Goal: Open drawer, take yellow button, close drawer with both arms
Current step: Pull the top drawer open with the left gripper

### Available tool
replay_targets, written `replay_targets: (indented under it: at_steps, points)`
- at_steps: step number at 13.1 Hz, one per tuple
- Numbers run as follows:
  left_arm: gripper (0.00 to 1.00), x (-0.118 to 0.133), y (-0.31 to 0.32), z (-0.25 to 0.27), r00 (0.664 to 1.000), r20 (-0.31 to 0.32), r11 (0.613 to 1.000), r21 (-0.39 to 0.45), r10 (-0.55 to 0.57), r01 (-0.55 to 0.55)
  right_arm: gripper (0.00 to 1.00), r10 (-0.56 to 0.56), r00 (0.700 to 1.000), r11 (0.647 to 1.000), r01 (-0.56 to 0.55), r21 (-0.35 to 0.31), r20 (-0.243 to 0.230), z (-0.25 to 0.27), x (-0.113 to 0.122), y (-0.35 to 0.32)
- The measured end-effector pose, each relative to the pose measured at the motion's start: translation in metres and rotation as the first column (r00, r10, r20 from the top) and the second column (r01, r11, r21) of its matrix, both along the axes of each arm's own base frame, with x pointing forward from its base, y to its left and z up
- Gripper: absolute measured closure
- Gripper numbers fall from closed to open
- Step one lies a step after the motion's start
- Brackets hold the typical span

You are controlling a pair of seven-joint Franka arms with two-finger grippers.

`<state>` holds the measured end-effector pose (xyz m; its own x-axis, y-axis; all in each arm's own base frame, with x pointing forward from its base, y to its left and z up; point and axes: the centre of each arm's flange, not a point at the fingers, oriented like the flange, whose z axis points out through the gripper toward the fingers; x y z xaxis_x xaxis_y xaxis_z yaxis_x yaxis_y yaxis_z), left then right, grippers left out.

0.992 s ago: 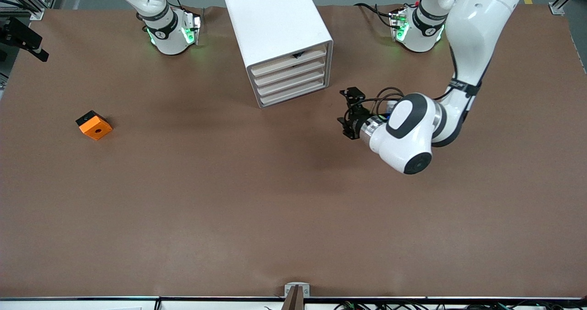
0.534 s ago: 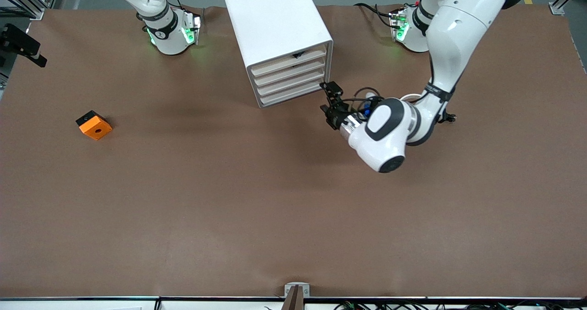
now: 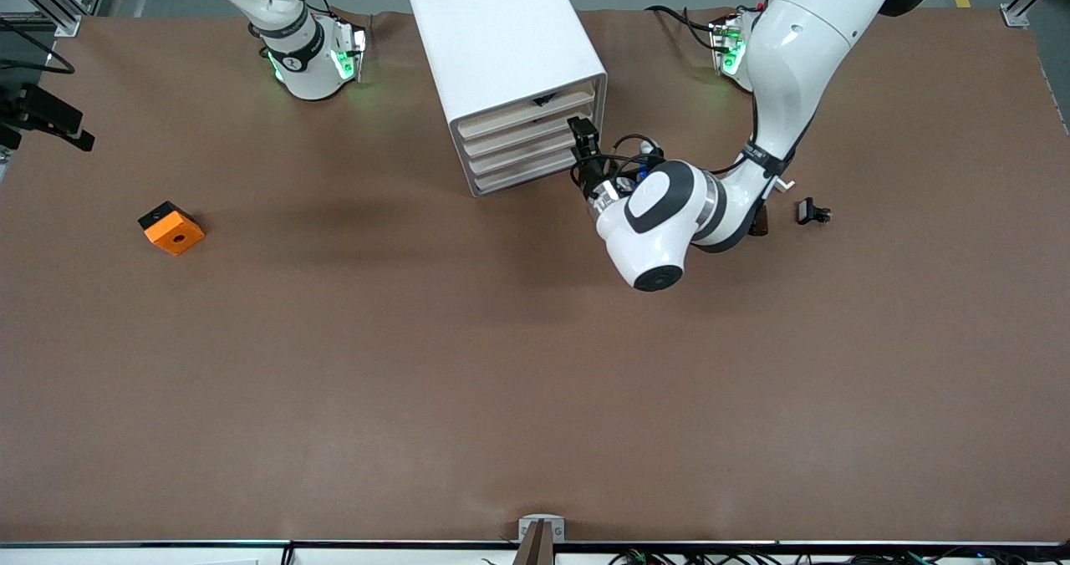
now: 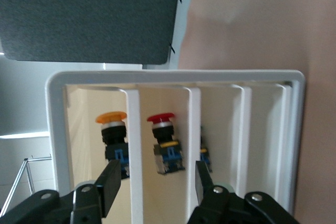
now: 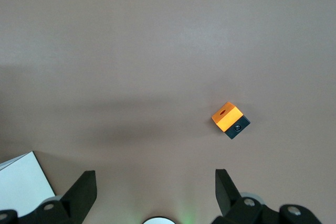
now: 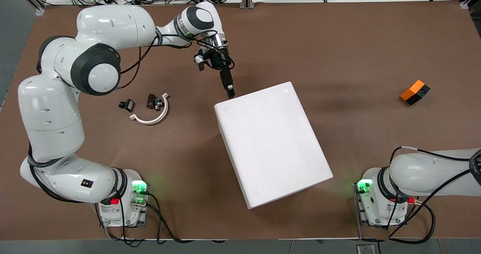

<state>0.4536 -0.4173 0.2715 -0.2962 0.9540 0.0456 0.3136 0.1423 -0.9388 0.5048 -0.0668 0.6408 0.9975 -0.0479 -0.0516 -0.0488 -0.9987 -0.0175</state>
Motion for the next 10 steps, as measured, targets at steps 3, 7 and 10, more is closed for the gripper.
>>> replay_targets:
  at_steps: [3,7,10]
  points:
    - [0.41,-0.016,-0.012,0.001,0.999,-0.024,0.999,0.017,-0.039,0.040,0.00,-0.001,1.000,1.000,0.001,0.001,-0.023,-0.013,0.010,-0.002]
    - [0.51,-0.029,-0.024,-0.001,0.997,-0.032,0.997,0.024,-0.069,0.070,0.00,-0.008,0.997,1.000,0.009,0.002,-0.080,-0.046,0.031,-0.007]
    - [0.66,-0.038,-0.030,-0.003,0.996,-0.037,0.996,0.029,-0.086,0.087,0.00,-0.031,0.990,0.999,0.032,0.005,-0.137,-0.081,0.047,-0.021]
